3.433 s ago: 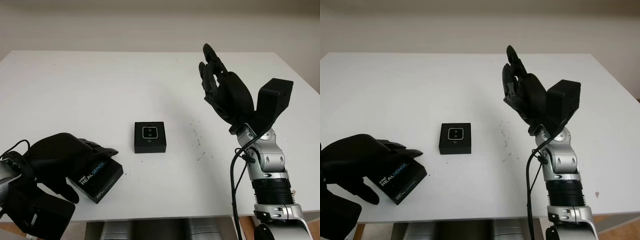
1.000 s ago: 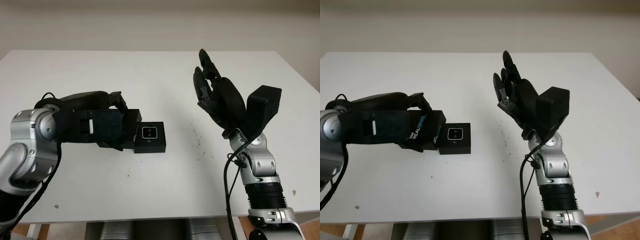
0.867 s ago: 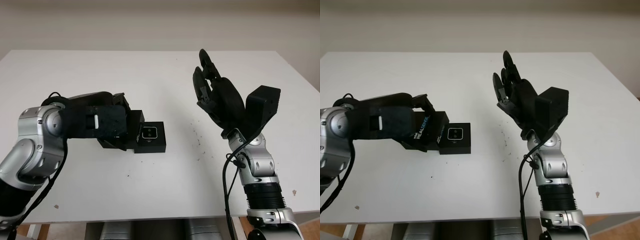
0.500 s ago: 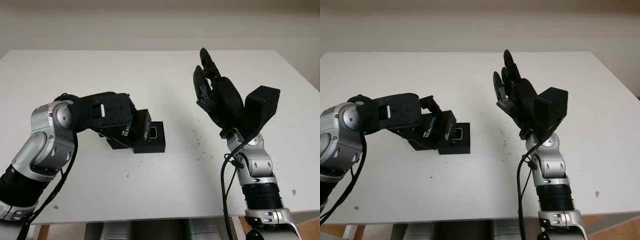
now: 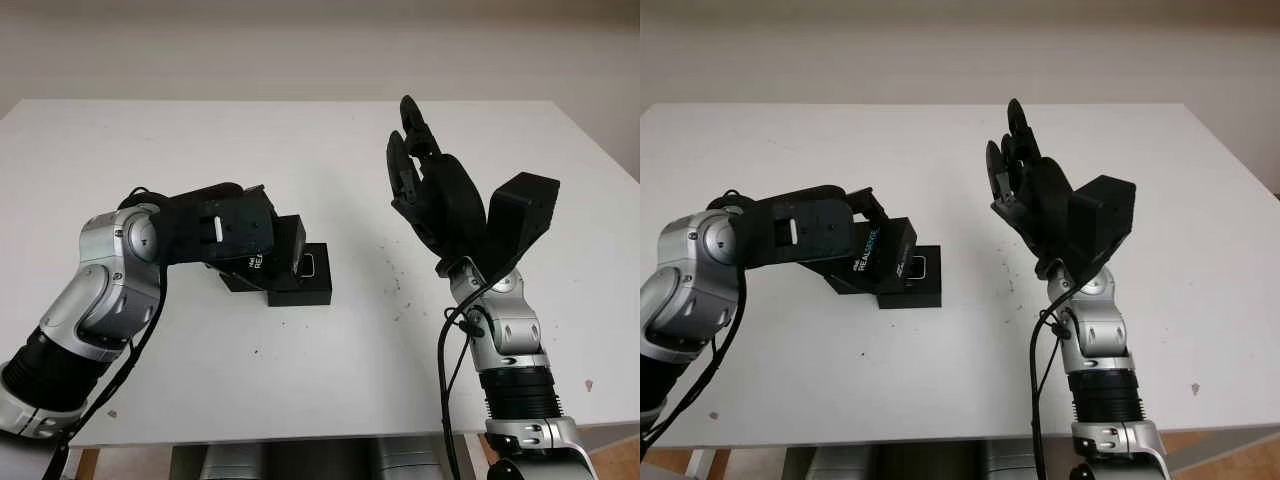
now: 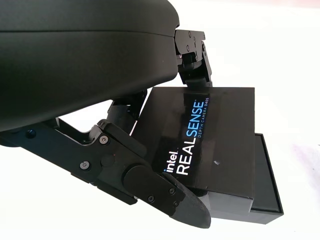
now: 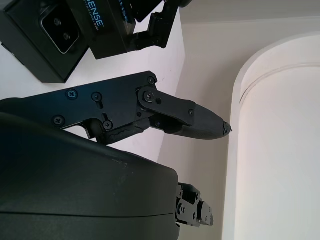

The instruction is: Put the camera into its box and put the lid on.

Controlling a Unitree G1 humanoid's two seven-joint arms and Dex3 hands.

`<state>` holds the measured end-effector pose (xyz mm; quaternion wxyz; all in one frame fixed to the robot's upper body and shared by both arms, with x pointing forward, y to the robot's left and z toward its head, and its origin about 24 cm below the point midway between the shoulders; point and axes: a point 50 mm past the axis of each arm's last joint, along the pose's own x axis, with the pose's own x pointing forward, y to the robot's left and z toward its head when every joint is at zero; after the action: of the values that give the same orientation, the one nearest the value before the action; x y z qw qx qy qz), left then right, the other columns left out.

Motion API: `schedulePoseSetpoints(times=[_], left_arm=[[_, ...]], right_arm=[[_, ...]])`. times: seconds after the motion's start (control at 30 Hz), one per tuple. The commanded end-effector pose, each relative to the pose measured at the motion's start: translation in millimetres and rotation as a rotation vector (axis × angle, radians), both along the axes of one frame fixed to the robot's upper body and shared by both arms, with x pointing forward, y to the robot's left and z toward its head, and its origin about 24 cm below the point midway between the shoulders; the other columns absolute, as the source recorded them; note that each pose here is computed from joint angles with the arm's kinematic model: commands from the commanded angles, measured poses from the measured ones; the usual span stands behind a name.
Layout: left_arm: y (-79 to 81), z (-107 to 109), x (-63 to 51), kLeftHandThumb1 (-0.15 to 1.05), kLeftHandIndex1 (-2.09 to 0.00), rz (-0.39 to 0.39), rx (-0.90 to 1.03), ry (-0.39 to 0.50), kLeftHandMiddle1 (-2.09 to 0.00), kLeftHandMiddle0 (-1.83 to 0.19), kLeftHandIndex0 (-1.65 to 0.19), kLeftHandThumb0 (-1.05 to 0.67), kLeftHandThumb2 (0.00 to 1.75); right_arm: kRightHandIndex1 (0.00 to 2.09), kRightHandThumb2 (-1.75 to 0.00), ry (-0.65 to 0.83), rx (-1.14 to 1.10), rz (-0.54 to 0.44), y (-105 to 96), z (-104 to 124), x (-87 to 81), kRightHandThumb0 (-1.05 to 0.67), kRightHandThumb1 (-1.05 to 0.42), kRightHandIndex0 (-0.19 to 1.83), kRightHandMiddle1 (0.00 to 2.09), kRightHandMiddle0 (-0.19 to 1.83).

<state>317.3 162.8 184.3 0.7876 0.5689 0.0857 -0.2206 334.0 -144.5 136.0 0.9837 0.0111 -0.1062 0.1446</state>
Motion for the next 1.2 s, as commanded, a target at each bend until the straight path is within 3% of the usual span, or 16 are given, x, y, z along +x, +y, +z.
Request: schedulePoseSetpoints(times=[0.0, 0.2, 0.37, 0.5, 1.0, 1.1, 1.17], left_arm=[[-0.1, 4, 2.9, 1.05, -2.0, 0.006, 0.012, -0.02, -2.06, -0.42, -0.28, -0.31, 0.23], [-1.3, 5, 6.3, 1.05, -1.9, 0.032, 0.006, -0.011, -1.95, -0.36, -0.25, -0.3, 0.22], [-5.3, 3, 9.3, 1.05, -1.93, 0.038, -0.014, -0.008, -1.99, -0.38, -0.3, -0.3, 0.21], [-6.7, -2, 14.2, 1.05, -1.83, 0.047, -0.033, 0.007, -1.77, -0.29, -0.22, -0.31, 0.21], [-7.2, -11, 20.0, 1.05, -1.83, 0.091, -0.096, 0.048, -1.91, -0.24, -0.16, -0.31, 0.21], [-9.4, -11, 20.6, 1.05, -1.85, 0.103, -0.089, 0.07, -1.9, -0.21, -0.14, -0.32, 0.21], [-11.8, -12, 21.2, 1.05, -1.86, 0.118, -0.066, 0.097, -1.74, -0.14, -0.07, -0.33, 0.21]], right_arm=[[0.0, -0.65, -0.012, -0.01, -0.005, -1, 0, -0.5, -0.59, -1.05, -0.19, 0.01, -0.19], [0.0, -0.65, -0.019, -0.022, -0.014, 0, -1, -0.8, -0.58, -1.05, -0.19, 0.01, -0.19], [0.0, -0.64, -0.018, -0.022, -0.018, -1, -2, -0.6, -0.59, -1.05, -0.19, 0.01, -0.19], [0.0, -0.63, -0.023, -0.026, -0.022, -2, -2, -0.2, -0.6, -1.05, -0.19, 0.01, -0.19], [0.0, -0.63, -0.021, -0.042, -0.027, -1, -4, -1.0, -0.6, -1.05, -0.19, 0.03, -0.19], [0.0, -0.63, -0.018, -0.046, -0.032, -1, -4, -1.3, -0.6, -1.05, -0.19, 0.04, -0.19], [0.0, -0.62, -0.016, -0.043, -0.031, -1, -5, -1.0, -0.6, -1.05, -0.19, 0.04, -0.19]])
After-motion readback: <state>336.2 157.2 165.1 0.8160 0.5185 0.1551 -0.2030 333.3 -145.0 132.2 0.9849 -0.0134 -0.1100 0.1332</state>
